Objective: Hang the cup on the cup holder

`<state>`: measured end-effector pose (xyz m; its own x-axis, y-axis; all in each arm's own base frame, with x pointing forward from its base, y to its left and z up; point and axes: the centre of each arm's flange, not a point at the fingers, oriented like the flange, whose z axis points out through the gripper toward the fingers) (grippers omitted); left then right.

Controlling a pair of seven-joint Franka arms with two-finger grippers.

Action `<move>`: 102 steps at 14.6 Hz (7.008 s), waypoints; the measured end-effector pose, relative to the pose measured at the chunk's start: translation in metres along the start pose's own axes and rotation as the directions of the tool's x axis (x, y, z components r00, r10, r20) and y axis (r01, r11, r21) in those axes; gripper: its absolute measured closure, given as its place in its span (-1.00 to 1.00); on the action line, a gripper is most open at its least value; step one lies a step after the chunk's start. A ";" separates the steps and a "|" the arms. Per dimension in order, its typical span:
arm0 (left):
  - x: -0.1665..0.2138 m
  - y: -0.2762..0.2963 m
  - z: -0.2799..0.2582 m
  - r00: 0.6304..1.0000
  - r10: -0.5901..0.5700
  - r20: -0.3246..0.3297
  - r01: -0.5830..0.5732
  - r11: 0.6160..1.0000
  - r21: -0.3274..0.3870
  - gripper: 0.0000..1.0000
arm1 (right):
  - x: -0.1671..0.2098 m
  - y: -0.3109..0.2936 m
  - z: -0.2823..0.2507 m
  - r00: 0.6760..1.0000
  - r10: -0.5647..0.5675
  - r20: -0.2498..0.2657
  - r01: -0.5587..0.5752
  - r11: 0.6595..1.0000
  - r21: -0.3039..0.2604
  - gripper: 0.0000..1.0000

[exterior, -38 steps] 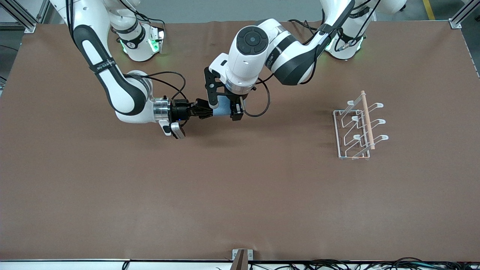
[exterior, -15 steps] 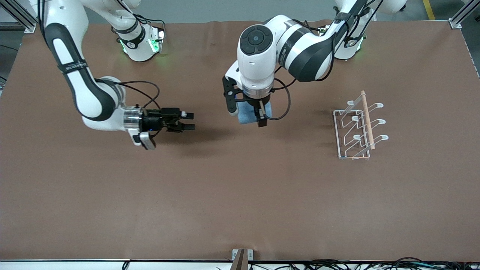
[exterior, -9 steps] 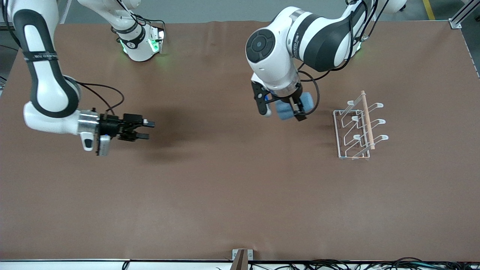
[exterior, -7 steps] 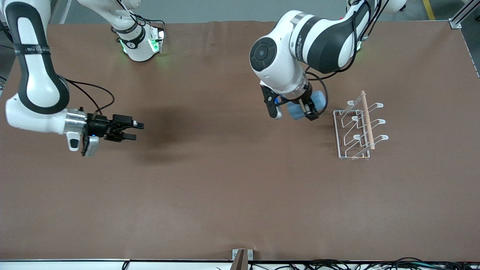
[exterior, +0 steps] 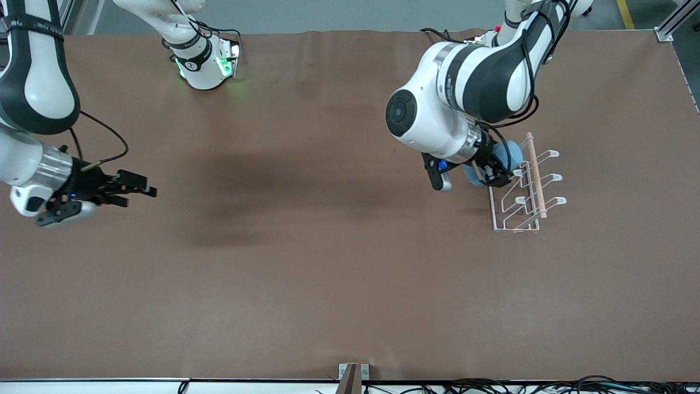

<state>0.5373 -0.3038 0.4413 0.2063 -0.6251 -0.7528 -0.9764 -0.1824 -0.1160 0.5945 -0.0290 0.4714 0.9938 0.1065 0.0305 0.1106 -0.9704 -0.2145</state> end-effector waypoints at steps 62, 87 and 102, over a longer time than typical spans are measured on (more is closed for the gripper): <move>-0.157 -0.091 0.042 0.617 -0.764 -0.188 0.648 0.629 -0.429 -1.00 | -0.043 -0.016 -0.187 0.965 0.248 -0.087 -0.261 0.938 -0.226 -1.00; -0.293 -0.057 0.023 0.189 -0.964 -0.187 0.612 0.264 -0.745 -1.00 | -0.043 -0.015 -0.187 0.965 0.249 -0.087 -0.262 0.938 -0.226 -1.00; -0.313 -0.074 0.050 0.173 -0.980 -0.096 0.619 0.184 -0.764 -1.00 | -0.043 -0.015 -0.187 0.965 0.249 -0.087 -0.262 0.938 -0.226 -1.00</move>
<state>0.5420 -0.0567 0.6525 0.9990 -0.0025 0.0454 -0.0029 -1.0000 0.0078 0.5491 -0.0593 0.6555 0.9857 -0.1573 0.0607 -0.1583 -0.9873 0.0113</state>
